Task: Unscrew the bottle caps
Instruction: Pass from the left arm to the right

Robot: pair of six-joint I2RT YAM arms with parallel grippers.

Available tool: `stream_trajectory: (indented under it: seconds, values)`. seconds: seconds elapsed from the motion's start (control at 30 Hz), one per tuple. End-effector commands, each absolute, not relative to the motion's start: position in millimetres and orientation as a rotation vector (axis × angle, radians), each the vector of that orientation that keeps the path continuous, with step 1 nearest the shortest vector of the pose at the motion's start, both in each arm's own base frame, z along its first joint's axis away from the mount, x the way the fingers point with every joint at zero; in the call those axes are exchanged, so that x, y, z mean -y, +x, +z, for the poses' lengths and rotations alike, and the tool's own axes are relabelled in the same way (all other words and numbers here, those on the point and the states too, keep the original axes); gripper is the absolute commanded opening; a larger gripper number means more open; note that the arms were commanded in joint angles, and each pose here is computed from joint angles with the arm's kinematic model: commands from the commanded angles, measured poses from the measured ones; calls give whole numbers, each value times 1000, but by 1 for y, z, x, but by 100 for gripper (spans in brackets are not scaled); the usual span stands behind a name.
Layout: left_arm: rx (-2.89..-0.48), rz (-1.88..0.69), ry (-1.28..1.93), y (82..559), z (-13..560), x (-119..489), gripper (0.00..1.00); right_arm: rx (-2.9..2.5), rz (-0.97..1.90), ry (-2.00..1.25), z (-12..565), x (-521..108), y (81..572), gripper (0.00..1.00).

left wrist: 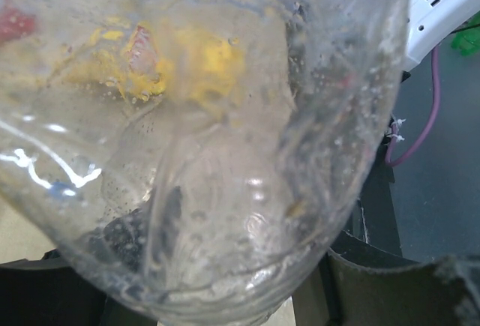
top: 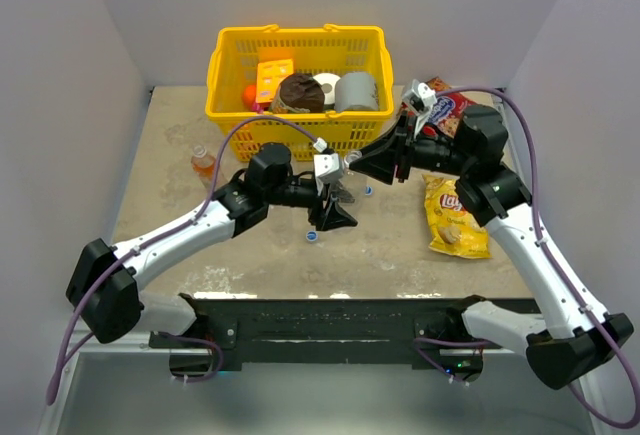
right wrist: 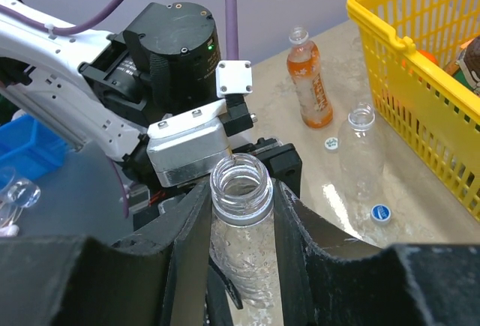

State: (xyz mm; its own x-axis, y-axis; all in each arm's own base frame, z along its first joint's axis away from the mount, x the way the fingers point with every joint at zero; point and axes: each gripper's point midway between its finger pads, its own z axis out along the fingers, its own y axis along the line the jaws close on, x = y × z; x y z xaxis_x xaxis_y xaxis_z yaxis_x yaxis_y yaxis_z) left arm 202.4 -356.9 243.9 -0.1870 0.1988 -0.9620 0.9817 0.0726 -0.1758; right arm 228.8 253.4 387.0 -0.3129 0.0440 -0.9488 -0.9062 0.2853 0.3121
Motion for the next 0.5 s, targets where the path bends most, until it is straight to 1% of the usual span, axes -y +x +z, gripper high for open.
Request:
stream_trajectory:
  seconds: [0.0, 0.07, 0.1, 0.13, 0.17, 0.2, 0.47]
  values:
    - [-1452, -1176, 1208, 209, 266, 362, 46, -1515, 1117, -759, 398, -248, 238, 6]
    - [-1456, -1176, 1201, 209, 266, 362, 60, -1526, 1069, -741, 396, -244, 243, 3]
    - [-1456, -1168, 1193, 211, 266, 362, 72, -1524, 1046, -740, 396, -242, 245, 1]
    - [-1457, -1167, 1189, 212, 267, 362, 88, -1526, 1030, -736, 397, -240, 246, 1]
    - [-1462, -1167, 1179, 214, 267, 362, 92, -1547, 1009, -722, 393, -237, 248, 0]
    - [-1458, -1169, 1173, 215, 269, 362, 99, -1551, 993, -714, 394, -235, 249, 0]
    - [-1445, -1101, 1109, 234, 282, 352, 100, -1564, 779, -595, 396, -207, 266, 0]
